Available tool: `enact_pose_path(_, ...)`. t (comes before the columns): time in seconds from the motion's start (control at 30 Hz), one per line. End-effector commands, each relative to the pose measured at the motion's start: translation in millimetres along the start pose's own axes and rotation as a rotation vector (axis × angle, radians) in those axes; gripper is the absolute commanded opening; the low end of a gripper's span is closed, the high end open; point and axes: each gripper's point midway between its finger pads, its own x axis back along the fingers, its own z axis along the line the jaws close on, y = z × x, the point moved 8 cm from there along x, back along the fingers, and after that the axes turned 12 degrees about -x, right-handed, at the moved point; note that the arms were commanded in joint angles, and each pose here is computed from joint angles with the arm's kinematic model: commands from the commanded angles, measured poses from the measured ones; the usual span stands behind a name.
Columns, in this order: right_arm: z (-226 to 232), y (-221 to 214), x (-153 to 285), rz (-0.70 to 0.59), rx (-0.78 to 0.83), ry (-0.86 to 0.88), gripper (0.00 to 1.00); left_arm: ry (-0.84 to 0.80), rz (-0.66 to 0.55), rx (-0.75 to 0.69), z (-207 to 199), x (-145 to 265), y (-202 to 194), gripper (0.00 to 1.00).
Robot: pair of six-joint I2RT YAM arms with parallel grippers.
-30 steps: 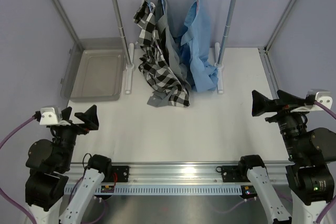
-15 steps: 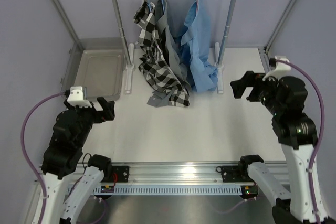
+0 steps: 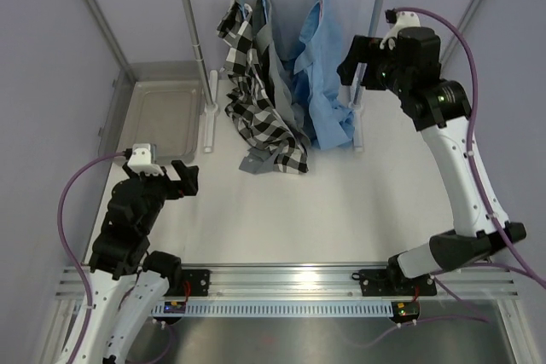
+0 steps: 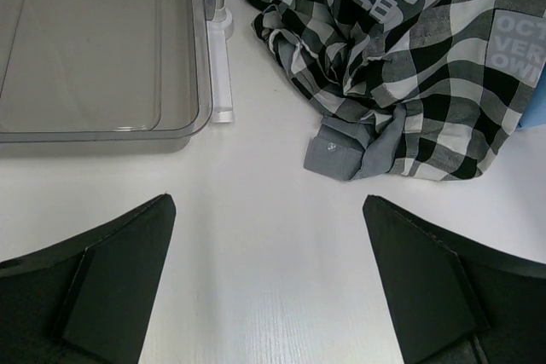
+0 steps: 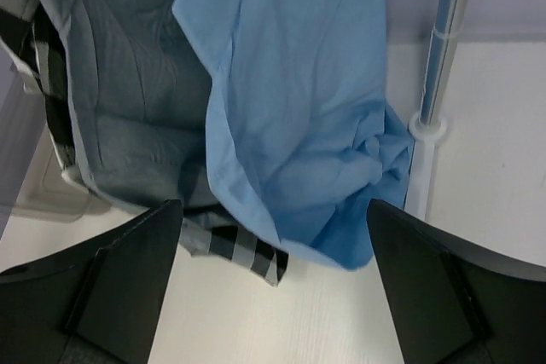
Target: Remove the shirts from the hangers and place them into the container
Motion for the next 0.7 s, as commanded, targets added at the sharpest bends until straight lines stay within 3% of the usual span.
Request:
enact_pose_path(0.0, 18, 26, -27, -0.115, 0.035, -0.039, 0.99, -0.014, -0.097, 0.006, -1, 1, 10, 0.99)
enact_pose_path(0.23, 31, 28, -104, -0.178, 0.074, -0.097, 0.87, -0.018, -0.094, 0.014, -2, 1, 9, 0.99)
enact_pose_path(0.4, 53, 25, -124, -0.204, 0.135, -0.031, 0.81, -0.022, -0.086, 0.015, -3, 0, 8, 0.99)
enact_pose_path(0.67, 52, 13, -153, -0.189, 0.136, -0.037, 0.76, -0.019, -0.081, 0.013, -3, -1, 7, 0.99)
